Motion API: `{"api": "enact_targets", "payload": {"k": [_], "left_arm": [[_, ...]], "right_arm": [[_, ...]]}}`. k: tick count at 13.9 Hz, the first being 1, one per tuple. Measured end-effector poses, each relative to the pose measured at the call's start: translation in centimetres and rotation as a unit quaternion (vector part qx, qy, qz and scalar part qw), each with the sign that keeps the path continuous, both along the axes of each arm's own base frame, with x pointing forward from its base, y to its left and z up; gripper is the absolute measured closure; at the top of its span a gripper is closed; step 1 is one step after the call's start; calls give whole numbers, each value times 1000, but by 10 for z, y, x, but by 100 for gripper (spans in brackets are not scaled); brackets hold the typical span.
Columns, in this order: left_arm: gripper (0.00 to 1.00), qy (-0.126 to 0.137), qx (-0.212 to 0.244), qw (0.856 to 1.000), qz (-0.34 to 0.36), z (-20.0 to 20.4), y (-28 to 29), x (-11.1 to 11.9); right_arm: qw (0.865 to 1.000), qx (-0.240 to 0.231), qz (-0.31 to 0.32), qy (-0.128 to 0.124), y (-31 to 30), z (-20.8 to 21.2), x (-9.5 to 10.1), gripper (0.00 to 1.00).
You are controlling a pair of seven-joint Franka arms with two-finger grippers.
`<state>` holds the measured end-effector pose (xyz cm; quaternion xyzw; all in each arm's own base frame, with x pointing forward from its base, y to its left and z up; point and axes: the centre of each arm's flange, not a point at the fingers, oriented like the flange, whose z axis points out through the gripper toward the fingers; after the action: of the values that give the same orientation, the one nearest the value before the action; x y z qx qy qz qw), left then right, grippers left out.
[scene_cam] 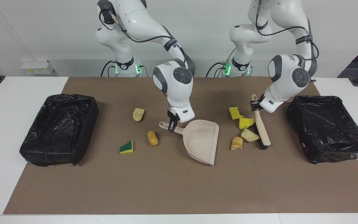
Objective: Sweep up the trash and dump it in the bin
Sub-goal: 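Sweep the sponge pieces toward the dustpan with the left gripper's brush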
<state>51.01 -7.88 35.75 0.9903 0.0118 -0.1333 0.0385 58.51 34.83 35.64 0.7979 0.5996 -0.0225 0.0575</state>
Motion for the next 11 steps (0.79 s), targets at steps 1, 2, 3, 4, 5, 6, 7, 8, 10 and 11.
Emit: {"api": "enact_targets", "payload": {"k": [1, 2, 3, 4, 5, 6, 7, 8, 10, 11], "left_arm": [[74, -5, -1, 1000, 1, 1, -18, -1], [74, -9, -8, 1000, 1, 2, -38, -4], [74, -13, -17, 1000, 0, 3, -56, -6], [74, -18, -24, 1000, -2, 4, -73, -9], [74, -21, -28, 999, -5, 5, -88, -12], [74, -23, -31, 999, -9, 5, -98, -15], [74, -24, -35, 999, -14, 6, -106, -17], [74, -25, -39, 999, -18, 8, -114, -18], [74, -31, -53, 998, -23, 15, -131, -18], [74, -33, -62, 997, -21, 20, -137, -17]], "right_arm": [[1000, 0, 1, 0, 0, -2, 0, 63], [1000, 1, 3, -1, 0, -4, 0, 63], [1000, 2, 9, -2, -1, -4, 1, 63], [1000, 2, 13, -1, -3, -5, 2, 64], [1000, 2, 15, -2, -4, -5, 3, 67], [1000, 2, 17, -2, -5, -5, 3, 67], [1000, 2, 21, -2, -5, -5, 4, 68], [1000, 2, 28, -1, -6, -4, 4, 68], [999, -2, 51, -1, -9, -4, 6, 68], [997, -11, 70, -4, -10, -3, 7, 68]]}}
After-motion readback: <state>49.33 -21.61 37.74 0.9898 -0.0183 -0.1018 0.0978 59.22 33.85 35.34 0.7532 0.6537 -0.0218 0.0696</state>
